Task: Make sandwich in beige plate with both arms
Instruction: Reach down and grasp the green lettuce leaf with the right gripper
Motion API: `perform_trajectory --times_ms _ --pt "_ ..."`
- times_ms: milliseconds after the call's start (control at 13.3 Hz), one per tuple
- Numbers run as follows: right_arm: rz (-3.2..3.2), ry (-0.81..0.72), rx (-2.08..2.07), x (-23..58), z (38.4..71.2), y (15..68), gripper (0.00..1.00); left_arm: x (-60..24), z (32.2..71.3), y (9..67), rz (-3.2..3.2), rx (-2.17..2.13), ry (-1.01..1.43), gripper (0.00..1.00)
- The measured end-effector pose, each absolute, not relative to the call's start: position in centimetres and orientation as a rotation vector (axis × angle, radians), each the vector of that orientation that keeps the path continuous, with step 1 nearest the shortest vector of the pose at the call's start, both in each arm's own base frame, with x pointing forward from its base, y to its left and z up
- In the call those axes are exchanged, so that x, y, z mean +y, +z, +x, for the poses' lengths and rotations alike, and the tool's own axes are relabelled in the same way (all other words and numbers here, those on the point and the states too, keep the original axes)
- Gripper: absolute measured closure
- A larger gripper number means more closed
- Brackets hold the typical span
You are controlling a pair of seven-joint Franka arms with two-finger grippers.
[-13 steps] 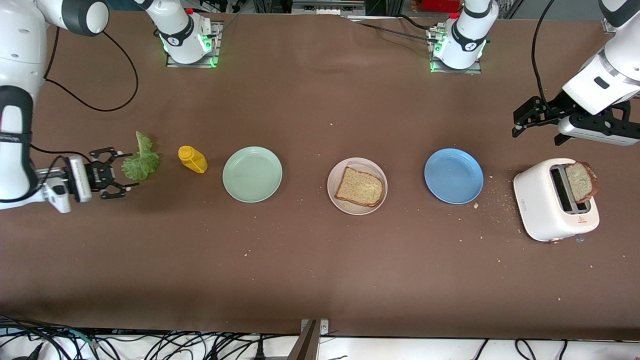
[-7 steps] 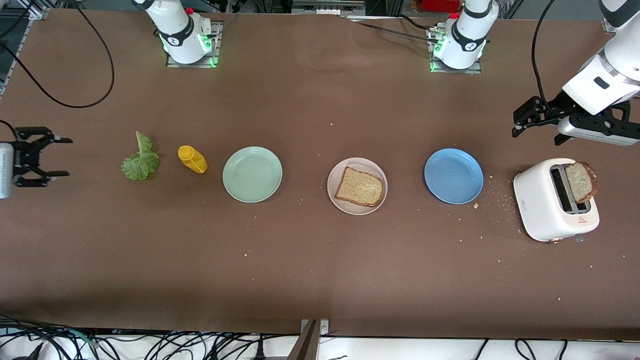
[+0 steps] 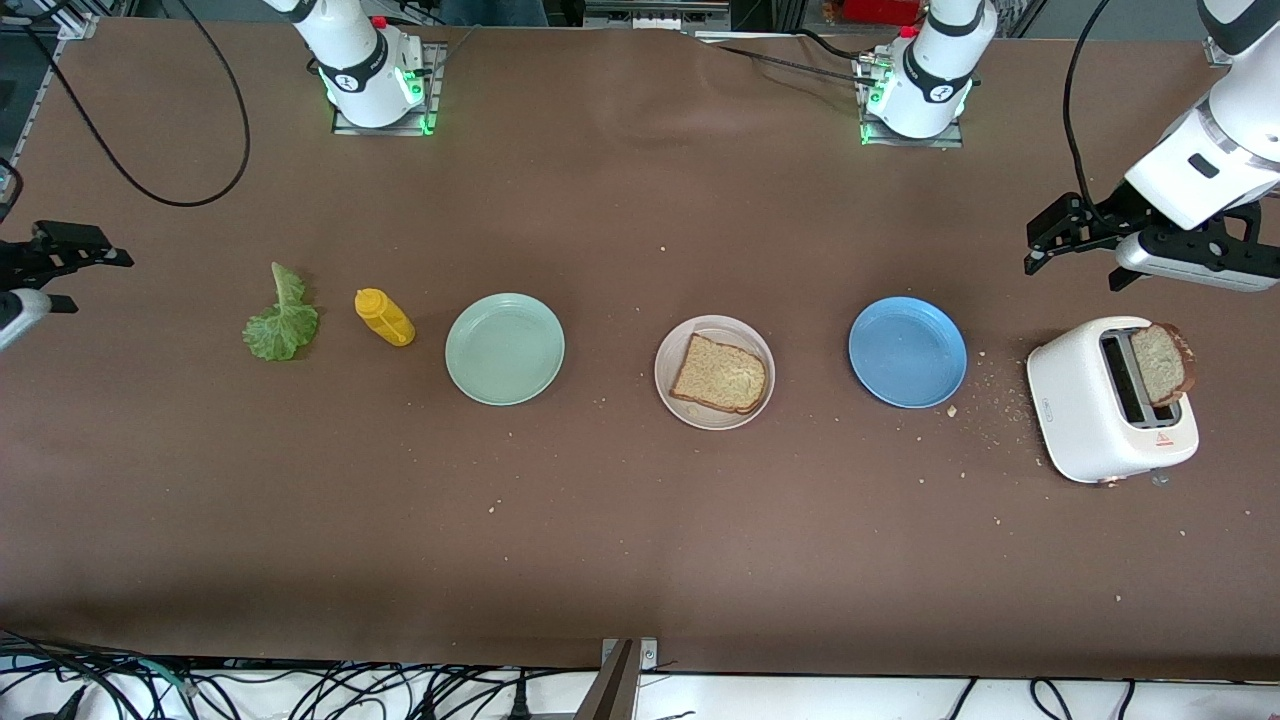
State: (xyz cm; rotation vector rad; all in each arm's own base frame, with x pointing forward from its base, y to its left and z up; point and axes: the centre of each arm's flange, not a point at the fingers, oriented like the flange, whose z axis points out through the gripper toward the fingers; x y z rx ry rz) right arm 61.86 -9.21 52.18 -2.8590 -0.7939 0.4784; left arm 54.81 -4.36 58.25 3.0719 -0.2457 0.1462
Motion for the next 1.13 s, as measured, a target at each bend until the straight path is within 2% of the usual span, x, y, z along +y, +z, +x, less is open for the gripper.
perform_trajectory --times_ms 150,375,826,1126 --pt "-2.945 0.507 -0.718 -6.6 62.1 50.8 0.02 -4.3 54.8 58.2 3.072 -0.245 0.146 0.00" --pt "-3.003 0.472 -0.653 -5.0 61.4 45.3 0.02 -4.3 54.8 58.2 3.072 -0.245 0.146 0.00" --pt "-3.047 0.337 -0.552 -6.8 54.9 31.6 0.01 -4.3 54.8 58.2 3.072 -0.245 0.146 0.00" --pt "-3.074 0.304 -0.547 -6.9 52.5 26.4 0.00 -4.3 54.8 58.2 3.072 -0.245 0.146 0.00"
